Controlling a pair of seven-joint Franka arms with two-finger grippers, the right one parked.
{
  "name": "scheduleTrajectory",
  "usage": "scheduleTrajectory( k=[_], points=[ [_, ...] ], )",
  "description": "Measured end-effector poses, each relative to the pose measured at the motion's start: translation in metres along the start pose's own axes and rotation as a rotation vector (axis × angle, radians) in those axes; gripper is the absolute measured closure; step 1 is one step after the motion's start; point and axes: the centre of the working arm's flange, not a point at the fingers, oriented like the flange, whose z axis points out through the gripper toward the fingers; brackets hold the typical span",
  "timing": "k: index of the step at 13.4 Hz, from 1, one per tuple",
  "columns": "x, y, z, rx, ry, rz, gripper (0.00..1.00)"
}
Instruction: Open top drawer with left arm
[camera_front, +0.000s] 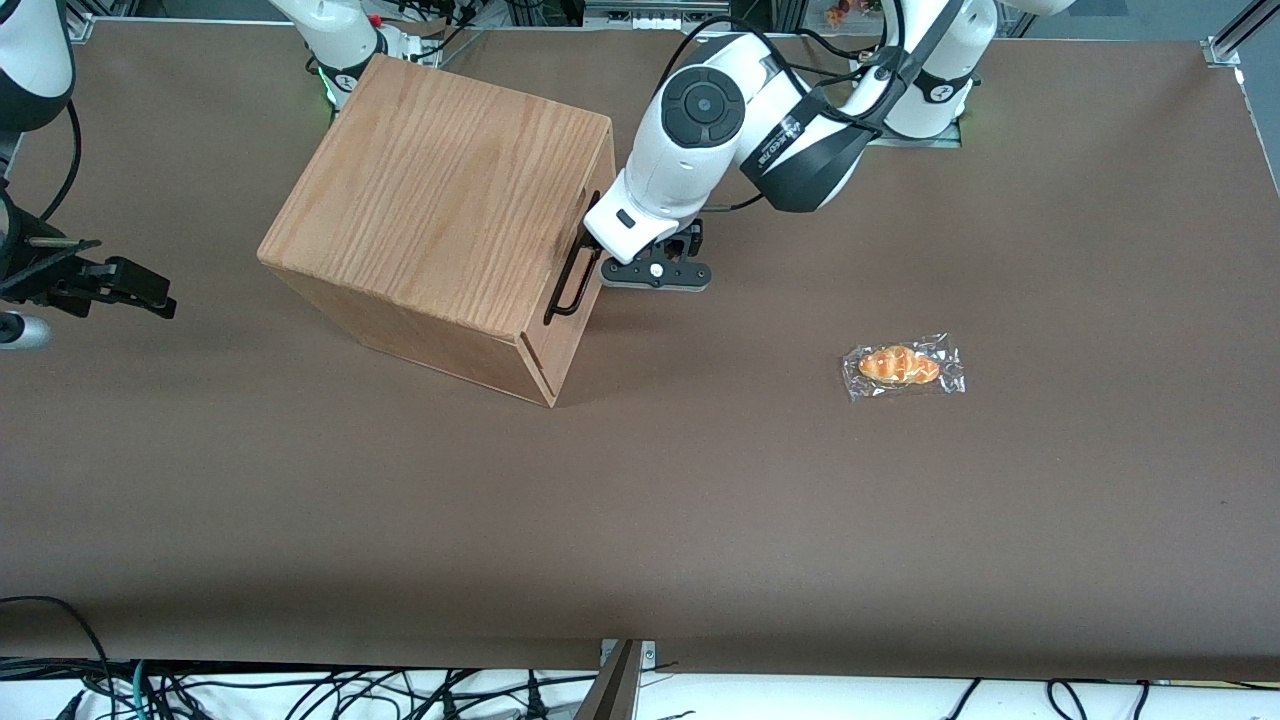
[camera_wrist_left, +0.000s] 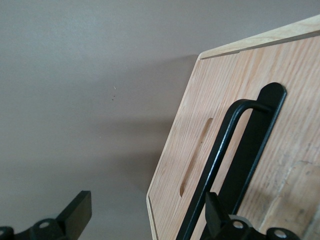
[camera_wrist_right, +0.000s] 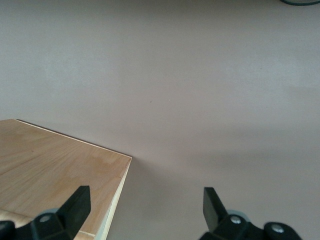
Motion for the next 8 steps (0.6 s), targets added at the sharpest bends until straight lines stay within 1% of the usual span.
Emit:
scheduleTrajectory(
  k=[8],
  points=[
    [-0.009,0.009,0.016,0.013,-0.018,0.021,0.00]
  ],
)
